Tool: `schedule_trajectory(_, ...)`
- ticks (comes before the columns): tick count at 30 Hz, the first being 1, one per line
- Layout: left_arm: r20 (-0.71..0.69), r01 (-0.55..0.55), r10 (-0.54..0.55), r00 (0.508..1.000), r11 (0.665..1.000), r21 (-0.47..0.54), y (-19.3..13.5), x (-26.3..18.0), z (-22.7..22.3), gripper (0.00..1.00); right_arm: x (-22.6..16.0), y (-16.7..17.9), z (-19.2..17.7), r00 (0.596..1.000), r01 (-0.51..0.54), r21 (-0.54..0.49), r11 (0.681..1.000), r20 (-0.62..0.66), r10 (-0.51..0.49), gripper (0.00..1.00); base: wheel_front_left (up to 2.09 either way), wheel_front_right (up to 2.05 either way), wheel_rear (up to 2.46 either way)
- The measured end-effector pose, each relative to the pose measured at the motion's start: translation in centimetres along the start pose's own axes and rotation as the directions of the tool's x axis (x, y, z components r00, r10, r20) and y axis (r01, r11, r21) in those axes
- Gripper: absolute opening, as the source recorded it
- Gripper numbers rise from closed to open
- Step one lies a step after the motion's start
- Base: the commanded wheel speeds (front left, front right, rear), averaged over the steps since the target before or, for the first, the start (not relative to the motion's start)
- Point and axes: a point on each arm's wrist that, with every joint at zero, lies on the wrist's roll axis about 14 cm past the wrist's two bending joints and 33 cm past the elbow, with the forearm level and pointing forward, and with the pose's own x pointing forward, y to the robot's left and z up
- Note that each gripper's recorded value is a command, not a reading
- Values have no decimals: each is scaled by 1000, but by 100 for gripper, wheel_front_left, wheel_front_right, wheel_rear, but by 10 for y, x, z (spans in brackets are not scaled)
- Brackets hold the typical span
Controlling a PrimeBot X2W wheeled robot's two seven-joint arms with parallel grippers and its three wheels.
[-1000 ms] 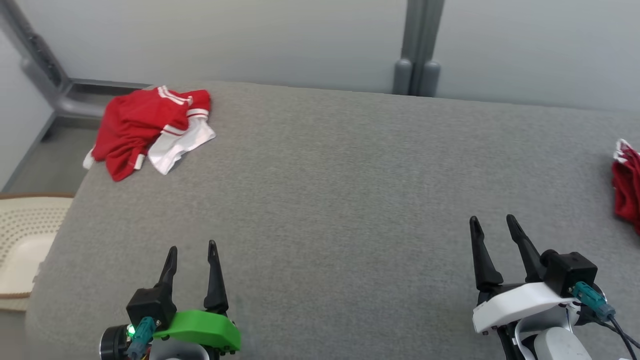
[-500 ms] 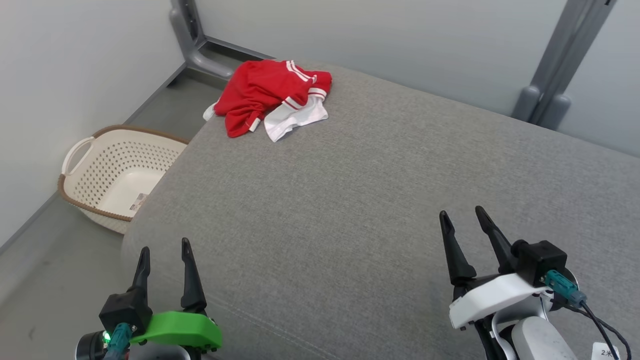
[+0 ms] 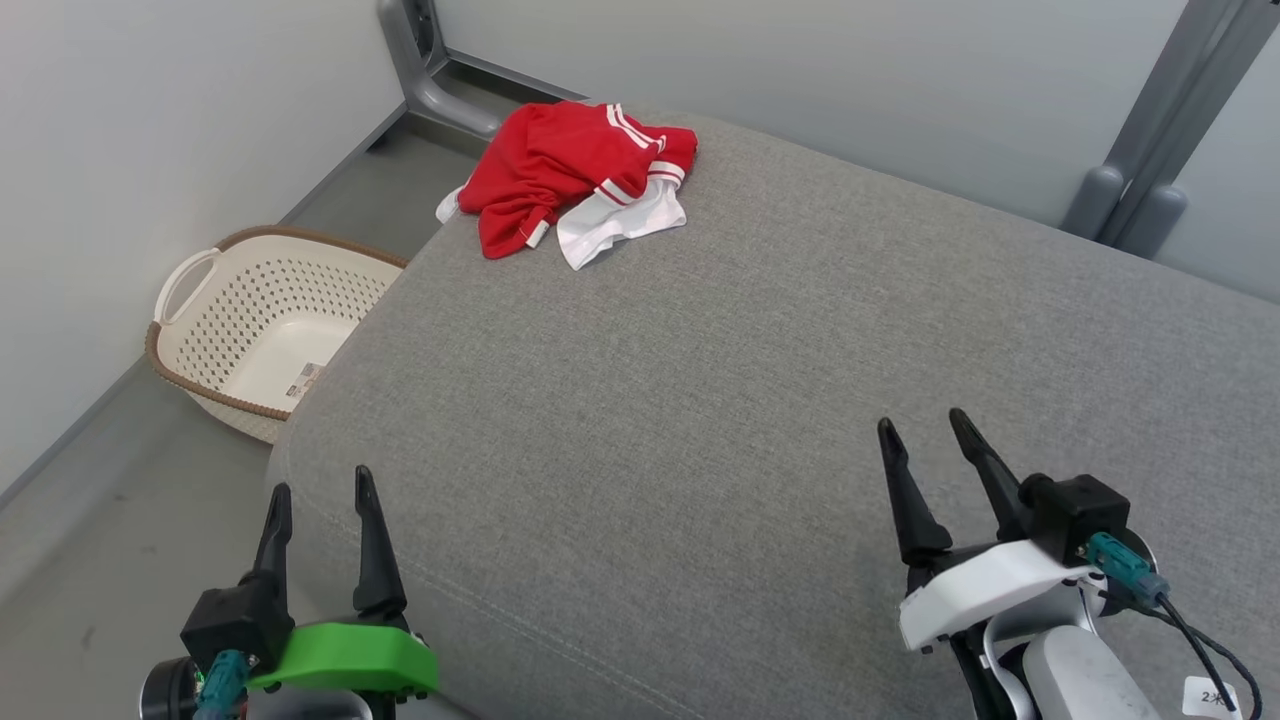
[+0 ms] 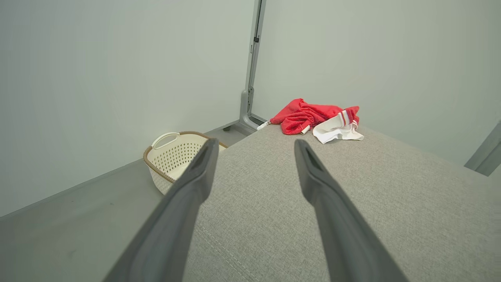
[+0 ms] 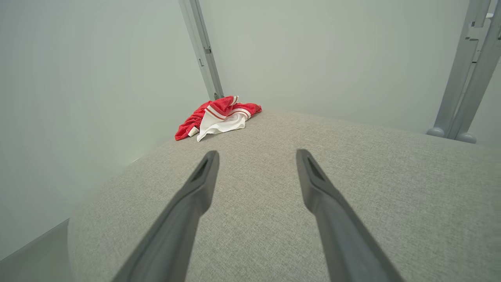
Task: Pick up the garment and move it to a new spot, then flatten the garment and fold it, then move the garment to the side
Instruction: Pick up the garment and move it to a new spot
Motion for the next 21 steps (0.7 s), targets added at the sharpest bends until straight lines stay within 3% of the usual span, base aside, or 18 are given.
schedule_trajectory(3,39,31,-31,999,999,9,-3,10,13,100,-2,-15,1,999,40,-24,999,3,-40,100,0,0,0)
schedule_trajectory(9,215,93,-124,969,984,152,-1,58,90,100,-5,-40,21,994,105,-106,989,42,-101,100,0,0,0)
schedule_trajectory(14,277,179,-261,925,941,288,-32,106,150,100,-3,-62,52,982,167,-164,972,112,-150,100,0,0,0)
schedule_trajectory(18,217,260,-353,910,894,364,-67,149,165,100,-6,-84,58,972,219,-180,959,122,-199,100,0,0,0)
schedule_trajectory(21,109,320,-374,921,886,337,-96,194,150,100,-11,-104,54,963,263,-187,946,111,-246,100,0,0,0)
